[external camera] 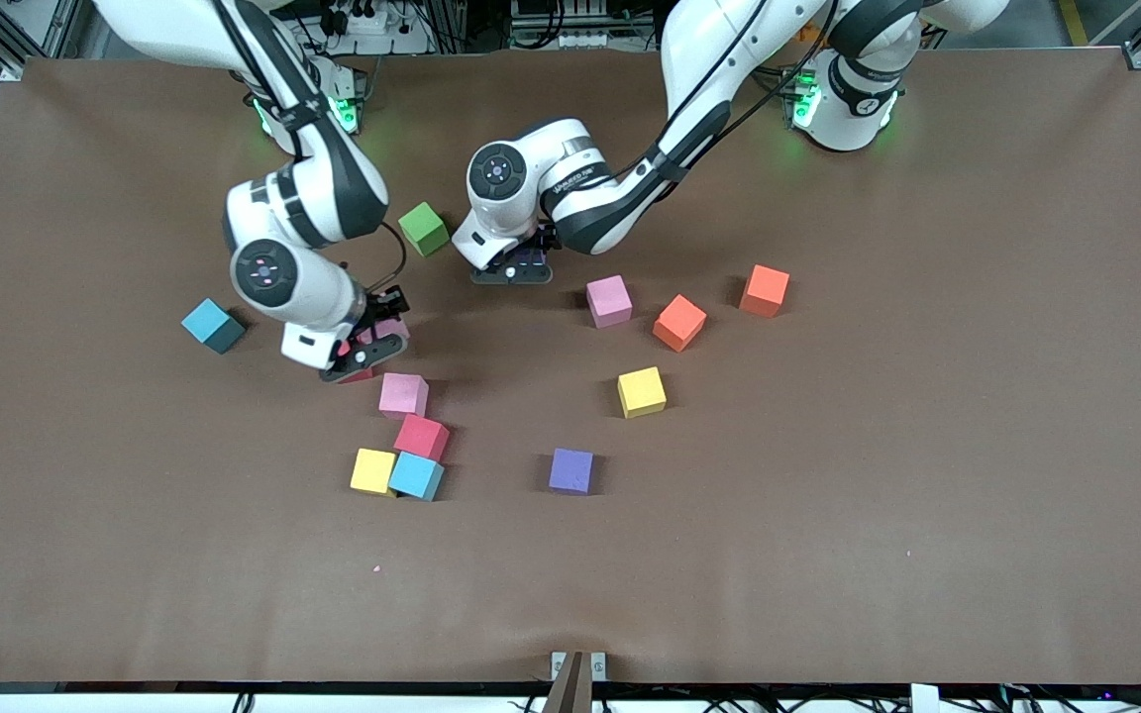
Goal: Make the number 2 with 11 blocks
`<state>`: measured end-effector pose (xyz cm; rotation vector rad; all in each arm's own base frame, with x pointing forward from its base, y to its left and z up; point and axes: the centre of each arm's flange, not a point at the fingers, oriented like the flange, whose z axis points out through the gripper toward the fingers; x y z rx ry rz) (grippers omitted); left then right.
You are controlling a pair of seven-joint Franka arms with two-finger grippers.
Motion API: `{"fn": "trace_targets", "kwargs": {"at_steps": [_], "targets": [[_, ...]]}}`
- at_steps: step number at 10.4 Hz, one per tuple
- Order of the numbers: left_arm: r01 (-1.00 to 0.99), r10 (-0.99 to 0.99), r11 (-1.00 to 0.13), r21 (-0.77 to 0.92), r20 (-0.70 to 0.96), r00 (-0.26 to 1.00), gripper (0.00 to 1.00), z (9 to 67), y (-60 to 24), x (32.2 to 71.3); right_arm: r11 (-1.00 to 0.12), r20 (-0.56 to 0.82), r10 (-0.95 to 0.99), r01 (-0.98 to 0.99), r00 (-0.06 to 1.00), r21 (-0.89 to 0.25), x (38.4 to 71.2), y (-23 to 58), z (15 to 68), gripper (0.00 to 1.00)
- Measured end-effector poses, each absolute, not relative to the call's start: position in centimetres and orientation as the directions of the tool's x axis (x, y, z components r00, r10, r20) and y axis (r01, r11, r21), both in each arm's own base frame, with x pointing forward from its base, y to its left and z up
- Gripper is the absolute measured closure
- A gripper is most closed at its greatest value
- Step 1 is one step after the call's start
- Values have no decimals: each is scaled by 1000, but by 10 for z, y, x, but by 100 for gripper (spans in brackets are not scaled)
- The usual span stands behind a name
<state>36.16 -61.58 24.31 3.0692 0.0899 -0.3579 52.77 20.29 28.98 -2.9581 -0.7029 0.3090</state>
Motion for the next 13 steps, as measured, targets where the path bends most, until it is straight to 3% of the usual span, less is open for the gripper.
{"fn": "trace_targets", "kwargs": {"at_steps": [4, 6, 10, 13], "targets": [[265, 264, -964, -24, -206, 942, 0, 274, -524, 464, -802, -136, 595, 576, 792, -157, 537, 201, 302, 42], [324, 328, -945, -53, -209, 921, 0, 265, -480, 488, -707, -129, 706, 683, 696, -184, 537, 196, 301, 42], [346, 353, -936, -69, -214, 911, 0, 226, -475, 459, -469, -98, 883, 848, 460, -245, 531, 182, 306, 42], [341, 357, -934, -110, -207, 911, 0, 205, -473, 437, -355, -72, 935, 905, 348, -236, 505, 234, 295, 42]]}}
